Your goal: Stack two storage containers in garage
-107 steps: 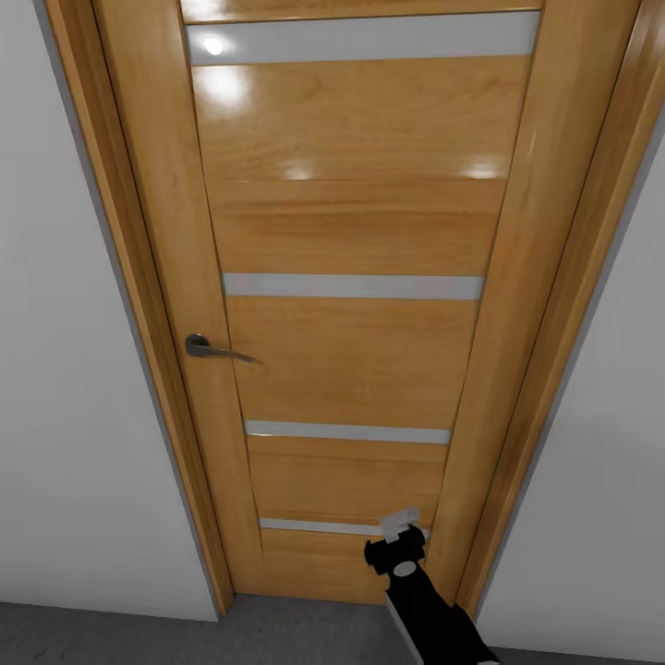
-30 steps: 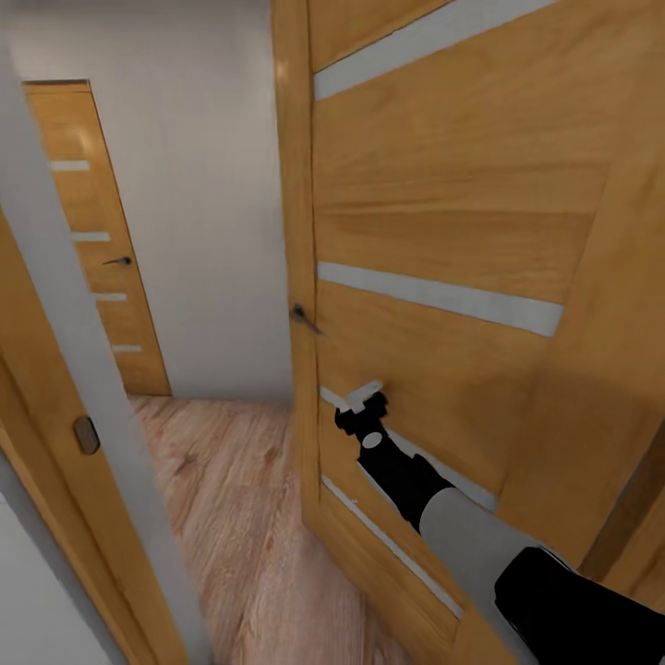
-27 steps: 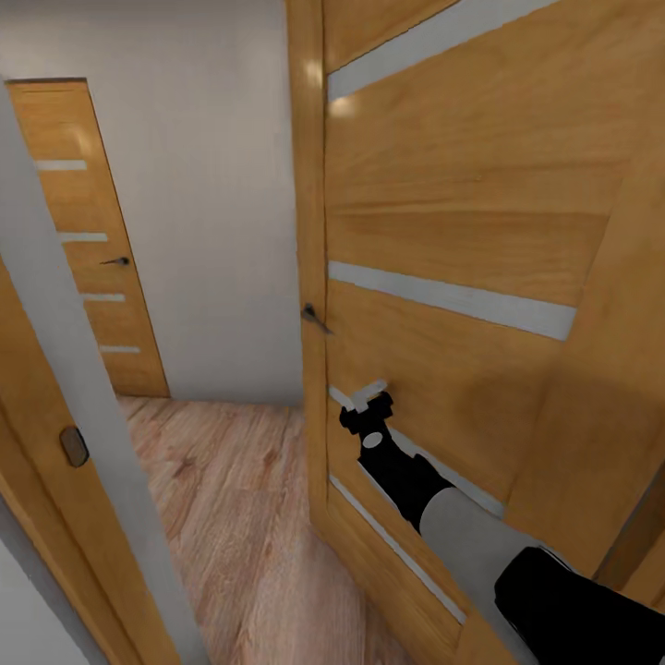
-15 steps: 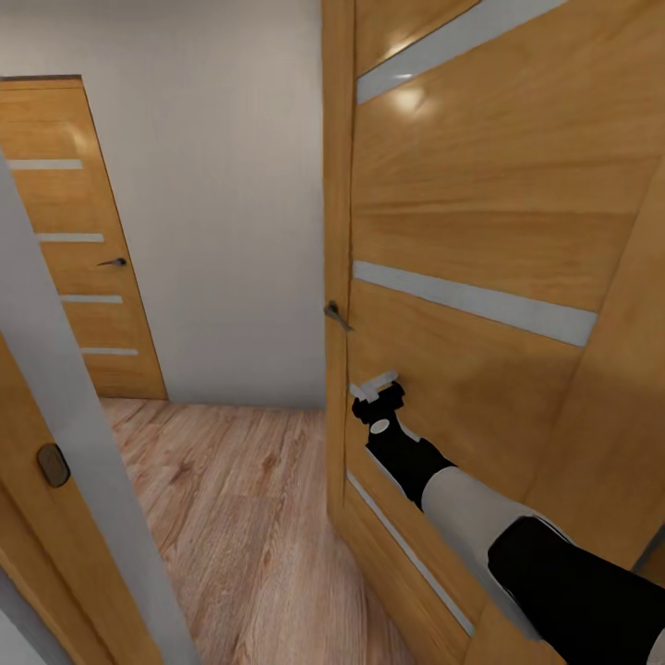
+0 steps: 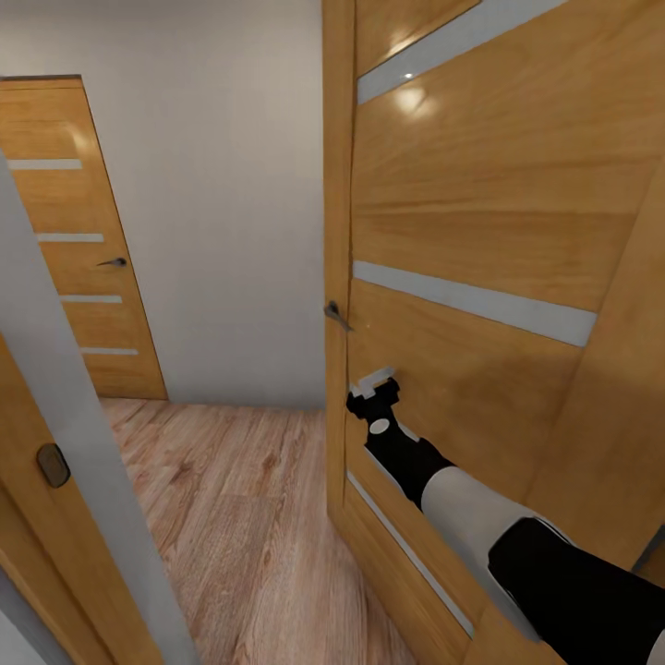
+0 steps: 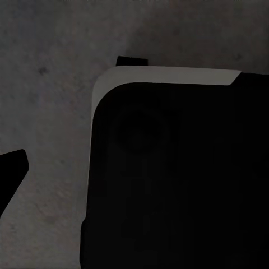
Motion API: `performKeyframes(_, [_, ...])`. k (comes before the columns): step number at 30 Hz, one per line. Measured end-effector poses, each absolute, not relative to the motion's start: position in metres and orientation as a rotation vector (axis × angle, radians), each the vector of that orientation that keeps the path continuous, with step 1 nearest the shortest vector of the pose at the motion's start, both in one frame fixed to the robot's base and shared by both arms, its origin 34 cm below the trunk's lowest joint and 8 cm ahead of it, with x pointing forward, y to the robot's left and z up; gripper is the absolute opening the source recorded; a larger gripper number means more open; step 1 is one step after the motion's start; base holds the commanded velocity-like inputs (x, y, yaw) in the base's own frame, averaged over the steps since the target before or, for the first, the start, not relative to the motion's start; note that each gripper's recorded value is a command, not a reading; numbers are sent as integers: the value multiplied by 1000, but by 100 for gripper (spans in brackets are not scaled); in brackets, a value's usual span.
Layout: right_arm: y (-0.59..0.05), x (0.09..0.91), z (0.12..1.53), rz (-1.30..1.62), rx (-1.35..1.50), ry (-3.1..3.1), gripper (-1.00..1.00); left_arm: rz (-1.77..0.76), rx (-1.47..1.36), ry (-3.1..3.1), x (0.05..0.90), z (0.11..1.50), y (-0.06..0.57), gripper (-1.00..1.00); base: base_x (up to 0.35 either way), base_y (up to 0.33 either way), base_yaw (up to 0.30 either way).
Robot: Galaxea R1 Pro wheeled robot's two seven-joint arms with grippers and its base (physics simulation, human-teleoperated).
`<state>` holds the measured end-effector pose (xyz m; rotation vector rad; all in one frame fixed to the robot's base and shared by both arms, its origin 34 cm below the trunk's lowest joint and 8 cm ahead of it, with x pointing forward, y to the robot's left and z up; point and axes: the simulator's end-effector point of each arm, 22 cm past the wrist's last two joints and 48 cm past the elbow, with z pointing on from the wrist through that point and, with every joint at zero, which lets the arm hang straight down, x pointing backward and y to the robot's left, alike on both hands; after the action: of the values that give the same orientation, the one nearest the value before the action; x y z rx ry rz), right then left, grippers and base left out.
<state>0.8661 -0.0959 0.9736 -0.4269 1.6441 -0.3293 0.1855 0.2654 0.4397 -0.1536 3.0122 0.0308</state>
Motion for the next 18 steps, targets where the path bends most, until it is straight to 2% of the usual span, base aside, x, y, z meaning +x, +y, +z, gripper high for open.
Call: performKeyframes(18, [-84,866,987,-297,-437,1618,100,31,-153,3012,186,440,265,100,0,0,0])
